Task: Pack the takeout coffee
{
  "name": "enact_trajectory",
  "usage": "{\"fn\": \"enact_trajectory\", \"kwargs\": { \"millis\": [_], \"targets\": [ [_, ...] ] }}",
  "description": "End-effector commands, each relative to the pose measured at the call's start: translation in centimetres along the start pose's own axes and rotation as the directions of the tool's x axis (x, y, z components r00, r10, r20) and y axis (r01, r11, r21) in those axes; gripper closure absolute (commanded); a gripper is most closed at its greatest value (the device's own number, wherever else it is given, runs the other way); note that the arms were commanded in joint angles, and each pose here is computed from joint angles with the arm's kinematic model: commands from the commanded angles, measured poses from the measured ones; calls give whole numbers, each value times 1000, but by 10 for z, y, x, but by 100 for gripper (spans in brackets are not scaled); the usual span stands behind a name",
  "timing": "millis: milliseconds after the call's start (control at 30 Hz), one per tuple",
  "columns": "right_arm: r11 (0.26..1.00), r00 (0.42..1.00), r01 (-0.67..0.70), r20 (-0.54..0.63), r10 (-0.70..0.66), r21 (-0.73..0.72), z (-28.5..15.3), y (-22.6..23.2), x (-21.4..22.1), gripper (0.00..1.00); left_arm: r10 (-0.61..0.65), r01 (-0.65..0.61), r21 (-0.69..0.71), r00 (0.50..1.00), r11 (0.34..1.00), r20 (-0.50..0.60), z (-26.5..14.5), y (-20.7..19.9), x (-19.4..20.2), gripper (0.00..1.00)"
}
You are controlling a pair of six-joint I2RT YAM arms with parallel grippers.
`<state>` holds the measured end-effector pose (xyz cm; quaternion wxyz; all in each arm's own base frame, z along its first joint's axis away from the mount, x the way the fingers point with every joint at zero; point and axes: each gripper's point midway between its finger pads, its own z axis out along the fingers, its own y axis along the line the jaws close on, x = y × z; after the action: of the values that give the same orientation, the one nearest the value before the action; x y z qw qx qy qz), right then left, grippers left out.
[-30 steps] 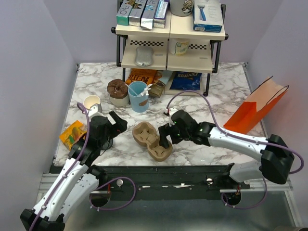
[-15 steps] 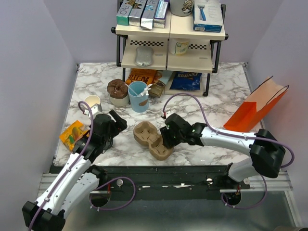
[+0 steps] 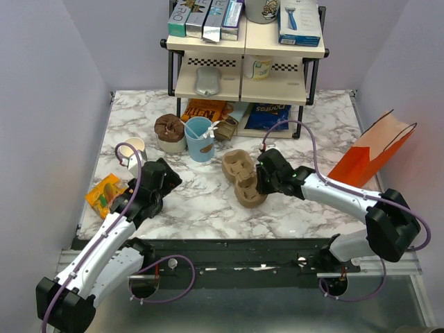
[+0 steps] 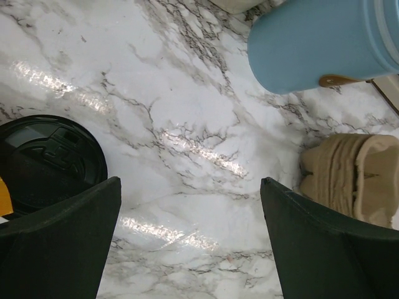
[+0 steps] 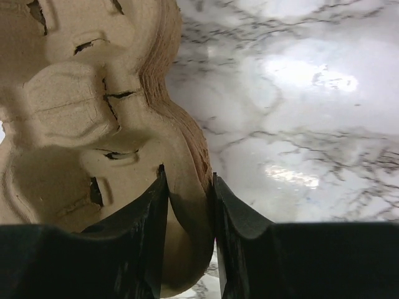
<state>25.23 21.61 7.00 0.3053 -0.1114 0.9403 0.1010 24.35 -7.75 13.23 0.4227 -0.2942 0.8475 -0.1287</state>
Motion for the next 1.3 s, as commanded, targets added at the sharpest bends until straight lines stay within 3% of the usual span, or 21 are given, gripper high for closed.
{"fn": "enact_trajectory", "kwargs": {
  "millis": [0, 167, 367, 567, 800, 900, 1033, 1267],
  "targets": [
    [986, 998, -53, -16, 56, 160, 2, -48, 5, 61, -20, 25, -69, 998, 997, 62, -5, 8, -15, 1],
    [917, 981, -190, 31, 191, 350, 0, -111, -8, 61, -29, 38, -131, 997, 991, 75, -5, 20, -16, 1],
    [837, 950, -309, 109, 292, 452, -10, -156, -28, 61, -32, 52, -199, 994, 979, 106, -1, 31, -20, 1],
    [822, 950, -312, 147, 276, 476, -16, -177, -52, 59, -34, 64, -230, 991, 971, 133, 5, 27, -38, 1],
    [959, 961, -186, 242, 132, 214, -47, -135, -96, 17, -79, 126, -257, 979, 958, 188, 10, 20, -81, 1],
    [981, 945, -139, 313, 91, 135, -65, -122, -104, 6, -113, 181, -271, 962, 945, 249, 10, 22, -107, 1],
    [988, 905, -130, 417, 84, 83, -84, -116, -109, 0, -145, 263, -329, 929, 907, 341, 19, 42, -139, 1],
    [996, 840, -92, 538, 70, 13, -104, -105, -119, 0, -240, 379, -374, 899, 847, 366, 56, 65, -169, 1]
  ]
}}
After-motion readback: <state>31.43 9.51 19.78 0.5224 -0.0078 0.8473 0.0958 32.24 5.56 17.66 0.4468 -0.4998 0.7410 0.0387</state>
